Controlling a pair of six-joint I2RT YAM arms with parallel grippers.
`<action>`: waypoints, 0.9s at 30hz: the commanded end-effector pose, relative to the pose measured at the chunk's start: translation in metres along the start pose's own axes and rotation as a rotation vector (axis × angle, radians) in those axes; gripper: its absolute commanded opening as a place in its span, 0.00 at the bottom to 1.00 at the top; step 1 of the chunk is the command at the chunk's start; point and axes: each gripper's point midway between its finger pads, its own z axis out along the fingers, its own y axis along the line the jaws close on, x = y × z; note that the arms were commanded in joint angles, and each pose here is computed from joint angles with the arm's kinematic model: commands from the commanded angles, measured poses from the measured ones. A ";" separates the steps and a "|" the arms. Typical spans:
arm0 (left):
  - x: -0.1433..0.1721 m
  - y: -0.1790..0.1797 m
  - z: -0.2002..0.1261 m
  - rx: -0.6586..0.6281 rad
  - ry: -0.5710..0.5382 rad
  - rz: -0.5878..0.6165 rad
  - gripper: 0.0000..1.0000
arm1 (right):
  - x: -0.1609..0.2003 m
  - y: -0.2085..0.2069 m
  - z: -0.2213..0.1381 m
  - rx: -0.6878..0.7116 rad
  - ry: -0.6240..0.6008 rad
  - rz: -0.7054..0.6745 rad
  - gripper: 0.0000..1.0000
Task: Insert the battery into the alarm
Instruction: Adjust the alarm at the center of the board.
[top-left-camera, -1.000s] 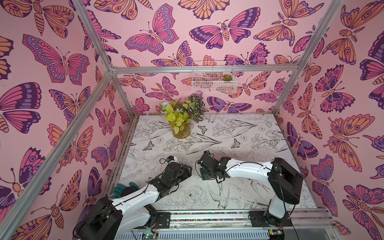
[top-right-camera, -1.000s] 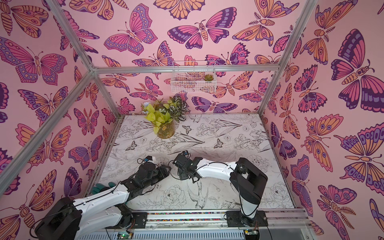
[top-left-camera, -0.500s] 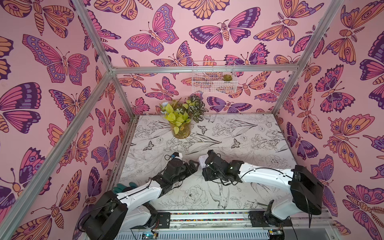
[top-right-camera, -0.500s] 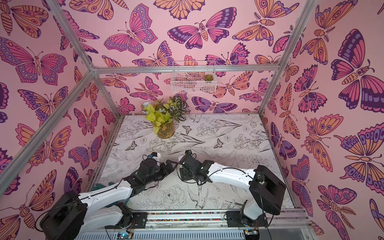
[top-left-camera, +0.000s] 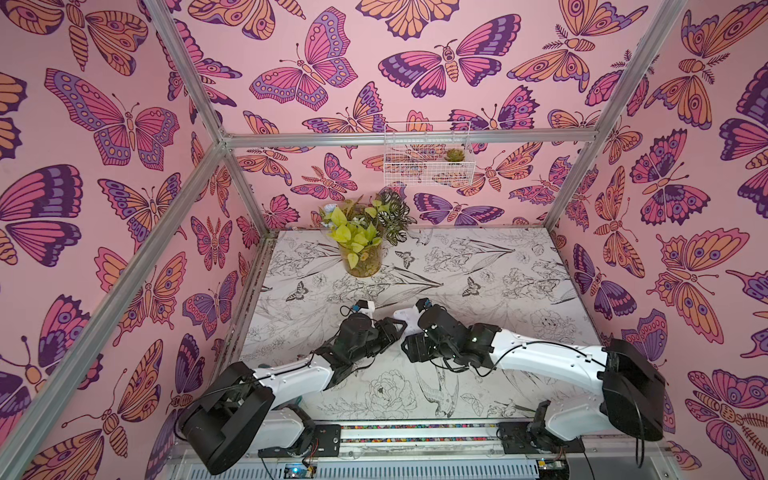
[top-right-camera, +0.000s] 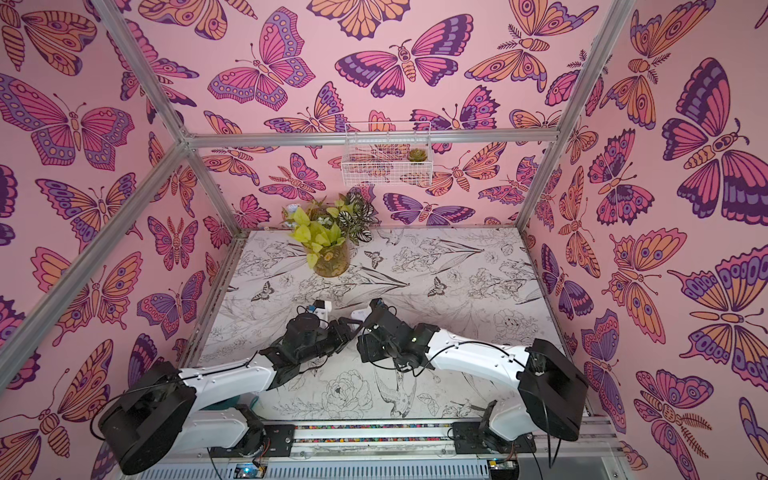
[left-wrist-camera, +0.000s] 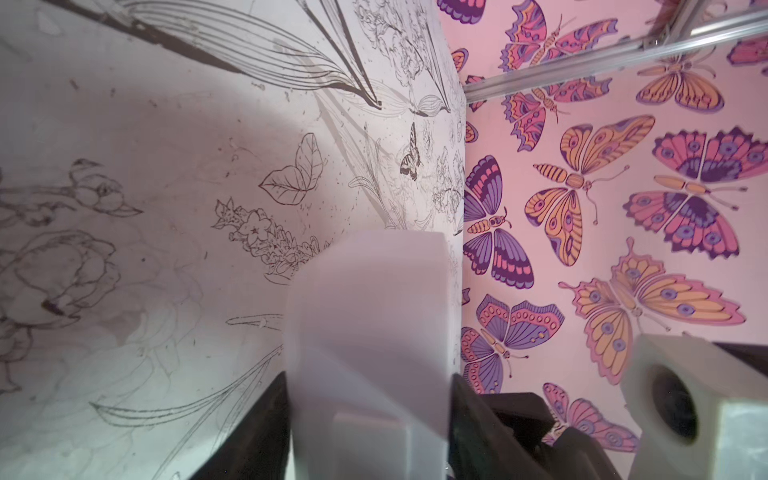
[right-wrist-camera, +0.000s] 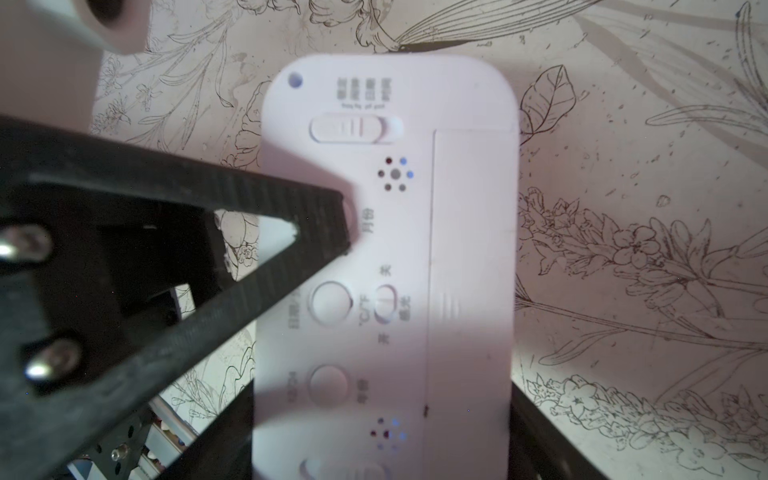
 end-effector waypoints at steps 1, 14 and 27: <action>0.000 -0.005 0.000 0.024 -0.002 0.012 0.44 | -0.016 0.018 -0.011 -0.080 -0.061 0.002 0.60; -0.024 0.029 -0.044 -0.481 0.017 0.370 0.13 | -0.035 0.000 -0.049 -0.050 -0.213 -0.012 0.94; -0.065 0.056 -0.096 -1.196 0.123 0.716 0.00 | -0.038 -0.115 -0.101 0.419 -0.398 0.111 0.94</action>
